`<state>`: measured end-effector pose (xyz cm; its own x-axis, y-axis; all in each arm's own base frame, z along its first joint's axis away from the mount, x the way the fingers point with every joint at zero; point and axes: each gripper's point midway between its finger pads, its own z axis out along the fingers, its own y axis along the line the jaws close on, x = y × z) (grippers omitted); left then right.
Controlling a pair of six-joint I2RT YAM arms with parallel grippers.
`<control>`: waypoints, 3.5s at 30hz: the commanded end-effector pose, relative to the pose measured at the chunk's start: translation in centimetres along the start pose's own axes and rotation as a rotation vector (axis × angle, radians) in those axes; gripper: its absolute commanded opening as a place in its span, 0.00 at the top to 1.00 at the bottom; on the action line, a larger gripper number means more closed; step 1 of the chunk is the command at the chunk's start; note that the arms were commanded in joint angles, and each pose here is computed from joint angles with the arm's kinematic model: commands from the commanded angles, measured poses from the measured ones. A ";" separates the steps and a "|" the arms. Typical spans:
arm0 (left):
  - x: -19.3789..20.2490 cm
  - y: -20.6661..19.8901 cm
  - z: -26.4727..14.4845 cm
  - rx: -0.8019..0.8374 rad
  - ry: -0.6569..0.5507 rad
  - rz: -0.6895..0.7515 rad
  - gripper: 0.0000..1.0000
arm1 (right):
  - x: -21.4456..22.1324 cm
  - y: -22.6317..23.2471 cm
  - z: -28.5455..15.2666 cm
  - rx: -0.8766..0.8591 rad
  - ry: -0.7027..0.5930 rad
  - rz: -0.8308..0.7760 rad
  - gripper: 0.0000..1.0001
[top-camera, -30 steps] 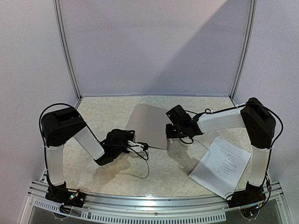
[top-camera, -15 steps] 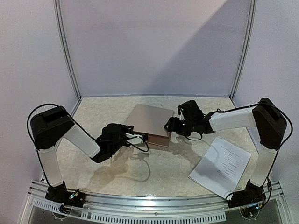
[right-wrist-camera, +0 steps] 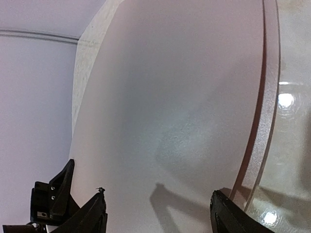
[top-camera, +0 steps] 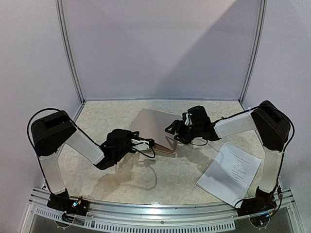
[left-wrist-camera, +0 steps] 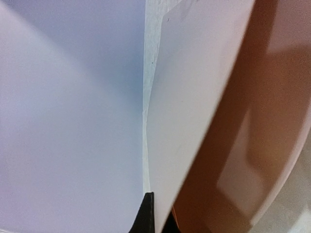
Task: Put the files into the folder
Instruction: Open the folder at the center of the board.
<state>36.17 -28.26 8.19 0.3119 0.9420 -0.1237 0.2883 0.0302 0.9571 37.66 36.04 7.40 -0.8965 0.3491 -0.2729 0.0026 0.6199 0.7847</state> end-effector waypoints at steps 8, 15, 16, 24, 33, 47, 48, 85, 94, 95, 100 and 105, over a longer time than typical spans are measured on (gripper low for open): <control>-0.7 1.1 -0.1 -0.036 -0.002 -0.031 1.00 | -0.9 -1.4 -2.5 0.133 -0.057 -0.025 0.19; -1.0 1.4 -0.1 -0.043 -0.006 -0.032 1.00 | -0.5 0.6 -1.0 -0.017 -0.027 0.022 0.25; -1.1 1.4 -0.1 -0.042 -0.004 -0.035 1.00 | -0.4 1.0 -0.6 -0.046 -0.015 0.044 0.26; -1.2 1.5 -0.3 -0.029 0.003 -0.059 1.00 | -0.4 2.4 0.2 -0.131 0.007 0.086 0.47; -1.2 -0.3 -1.2 0.257 0.058 -0.100 0.41 | -1.1 2.8 -1.7 -0.072 -0.033 -0.020 1.00; -3.2 2.7 -13.8 1.119 -0.012 -0.645 0.00 | -4.3 4.8 -11.6 0.358 -0.009 -0.561 1.00; -2.8 3.4 -13.7 1.122 -0.014 -0.702 0.00 | -4.6 5.0 -12.2 0.389 -0.010 -0.593 1.00; 19.6 4.8 -5.3 0.784 0.554 -1.363 0.02 | 13.0 14.8 -0.3 0.042 0.319 -0.925 0.18; 8.7 0.5 -5.1 0.916 0.459 -0.804 0.01 | -2.2 -5.1 -12.1 0.614 0.024 -0.413 0.14; 7.3 0.0 -4.8 0.918 0.444 -0.728 0.01 | -3.6 -6.4 -13.1 0.634 0.003 -0.383 0.14; 5.4 -2.4 -1.0 0.817 0.472 -0.429 0.01 | -11.7 -12.0 -15.4 0.792 -0.032 -0.334 0.14; 6.2 -4.1 1.4 0.772 0.514 -0.346 0.00 | -16.4 -17.1 -13.7 0.912 0.054 -0.336 0.15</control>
<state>34.93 -24.29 3.20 -0.2949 0.9471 -0.1266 0.9018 0.3196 0.2909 44.31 12.31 9.17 -0.8911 0.1153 -0.4389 0.1046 0.9933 0.0487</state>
